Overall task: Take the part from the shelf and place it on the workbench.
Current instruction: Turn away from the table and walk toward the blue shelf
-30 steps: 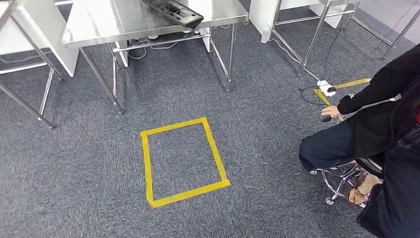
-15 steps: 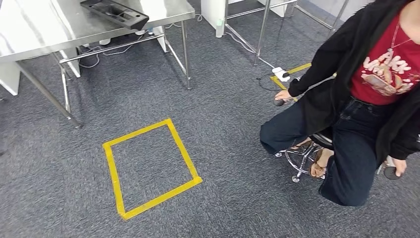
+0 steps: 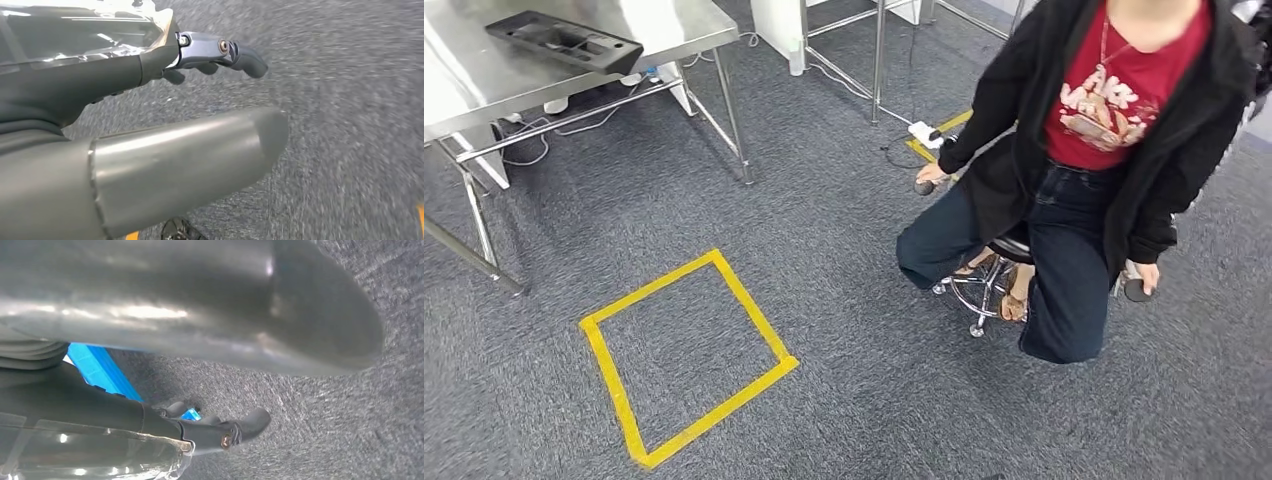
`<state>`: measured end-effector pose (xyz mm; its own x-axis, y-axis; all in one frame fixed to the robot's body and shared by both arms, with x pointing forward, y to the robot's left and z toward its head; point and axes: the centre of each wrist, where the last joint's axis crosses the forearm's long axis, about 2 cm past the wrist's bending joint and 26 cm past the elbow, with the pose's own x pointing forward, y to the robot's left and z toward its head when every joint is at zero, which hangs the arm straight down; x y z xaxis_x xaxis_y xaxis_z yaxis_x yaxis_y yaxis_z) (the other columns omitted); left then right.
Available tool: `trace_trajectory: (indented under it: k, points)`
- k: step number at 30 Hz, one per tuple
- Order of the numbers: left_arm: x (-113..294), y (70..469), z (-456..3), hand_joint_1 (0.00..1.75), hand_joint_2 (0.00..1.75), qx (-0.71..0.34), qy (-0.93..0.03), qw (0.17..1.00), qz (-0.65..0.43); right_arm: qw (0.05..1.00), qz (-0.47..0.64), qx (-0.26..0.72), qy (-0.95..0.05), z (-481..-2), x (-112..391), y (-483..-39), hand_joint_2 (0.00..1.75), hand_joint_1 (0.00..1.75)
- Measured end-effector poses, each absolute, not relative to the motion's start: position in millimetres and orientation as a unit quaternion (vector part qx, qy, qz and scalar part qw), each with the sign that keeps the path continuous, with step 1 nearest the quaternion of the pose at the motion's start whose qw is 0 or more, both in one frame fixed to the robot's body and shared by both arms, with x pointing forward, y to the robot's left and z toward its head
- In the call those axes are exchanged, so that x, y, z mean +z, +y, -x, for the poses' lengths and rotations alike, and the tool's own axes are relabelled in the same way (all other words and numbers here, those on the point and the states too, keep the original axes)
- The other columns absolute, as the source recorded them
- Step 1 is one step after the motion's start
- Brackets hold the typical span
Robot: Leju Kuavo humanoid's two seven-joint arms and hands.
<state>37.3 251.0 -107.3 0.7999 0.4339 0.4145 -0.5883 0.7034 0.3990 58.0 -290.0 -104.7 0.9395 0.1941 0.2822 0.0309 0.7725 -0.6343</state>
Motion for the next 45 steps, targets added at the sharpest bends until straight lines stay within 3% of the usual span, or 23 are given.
trace_trajectory:
  k: [45]
  points:
    - [-107.0,247.3,-34.0,0.00,0.00,0.288,-0.127,0.909,-0.274,0.927,0.332,0.054,-0.165,-59.0,-104.7,-294.1,0.00,0.00]
